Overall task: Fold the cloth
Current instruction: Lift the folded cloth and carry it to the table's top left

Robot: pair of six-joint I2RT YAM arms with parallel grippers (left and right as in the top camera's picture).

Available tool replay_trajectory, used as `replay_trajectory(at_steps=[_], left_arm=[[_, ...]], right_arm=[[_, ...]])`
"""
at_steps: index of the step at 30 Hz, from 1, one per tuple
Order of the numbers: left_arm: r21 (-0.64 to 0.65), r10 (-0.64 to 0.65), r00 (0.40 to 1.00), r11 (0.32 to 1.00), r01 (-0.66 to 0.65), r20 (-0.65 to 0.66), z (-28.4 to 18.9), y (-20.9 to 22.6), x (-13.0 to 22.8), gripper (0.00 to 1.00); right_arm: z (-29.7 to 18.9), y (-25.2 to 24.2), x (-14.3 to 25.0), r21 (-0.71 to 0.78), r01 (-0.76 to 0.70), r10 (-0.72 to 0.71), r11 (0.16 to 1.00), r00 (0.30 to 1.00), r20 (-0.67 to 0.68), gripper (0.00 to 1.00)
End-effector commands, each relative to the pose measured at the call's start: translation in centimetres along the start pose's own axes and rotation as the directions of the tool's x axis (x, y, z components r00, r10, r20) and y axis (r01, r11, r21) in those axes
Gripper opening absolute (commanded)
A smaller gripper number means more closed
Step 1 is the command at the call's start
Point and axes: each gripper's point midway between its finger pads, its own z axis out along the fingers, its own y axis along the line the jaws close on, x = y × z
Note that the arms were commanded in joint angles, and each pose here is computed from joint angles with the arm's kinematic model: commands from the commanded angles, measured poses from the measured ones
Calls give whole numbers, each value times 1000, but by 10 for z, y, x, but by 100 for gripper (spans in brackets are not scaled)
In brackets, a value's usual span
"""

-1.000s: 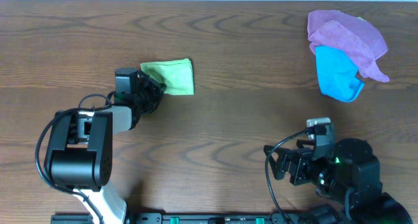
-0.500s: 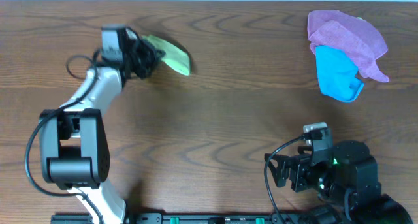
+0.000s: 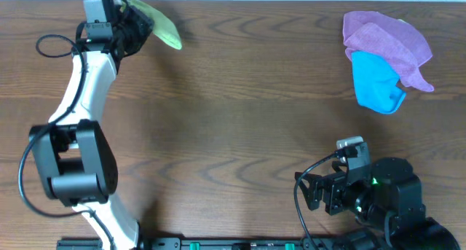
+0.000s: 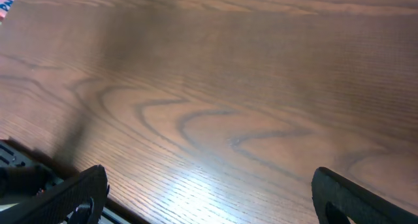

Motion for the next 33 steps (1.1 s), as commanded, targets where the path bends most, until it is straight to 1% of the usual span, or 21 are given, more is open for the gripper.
replay_trajectory(at_steps=[1, 6, 11, 15, 19, 23, 25, 33], left_arm=[[-14, -36, 999, 999, 36, -1, 21, 20, -7, 6], [-12, -48, 999, 999, 48, 16, 38, 29, -23, 5], [-2, -44, 999, 999, 44, 29, 52, 28, -36, 6], [-10, -47, 998, 999, 47, 33, 60, 34, -39, 6], [-35, -64, 998, 997, 64, 21, 68, 49, -37, 6], [-57, -73, 997, 996, 75, 24, 67, 60, -41, 6], [-69, -56, 998, 996, 58, 31, 65, 65, -44, 6], [-176, -62, 998, 982, 66, 29, 53, 100, -50, 6]], right_arm=[[-1, -2, 0, 4, 12, -12, 1000, 1000, 8, 99], [-1, -2, 0, 6, 12, -12, 1000, 1000, 9, 99], [0, -2, 0, 8, 11, -12, 1000, 1000, 9, 99], [0, -2, 0, 8, 11, -12, 1000, 1000, 9, 99], [0, -2, 0, 8, 11, -12, 1000, 1000, 9, 99], [0, -2, 0, 8, 11, -11, 1000, 1000, 8, 99], [0, -2, 0, 8, 11, -11, 1000, 1000, 8, 99], [0, -2, 0, 8, 11, -11, 1000, 1000, 8, 99]])
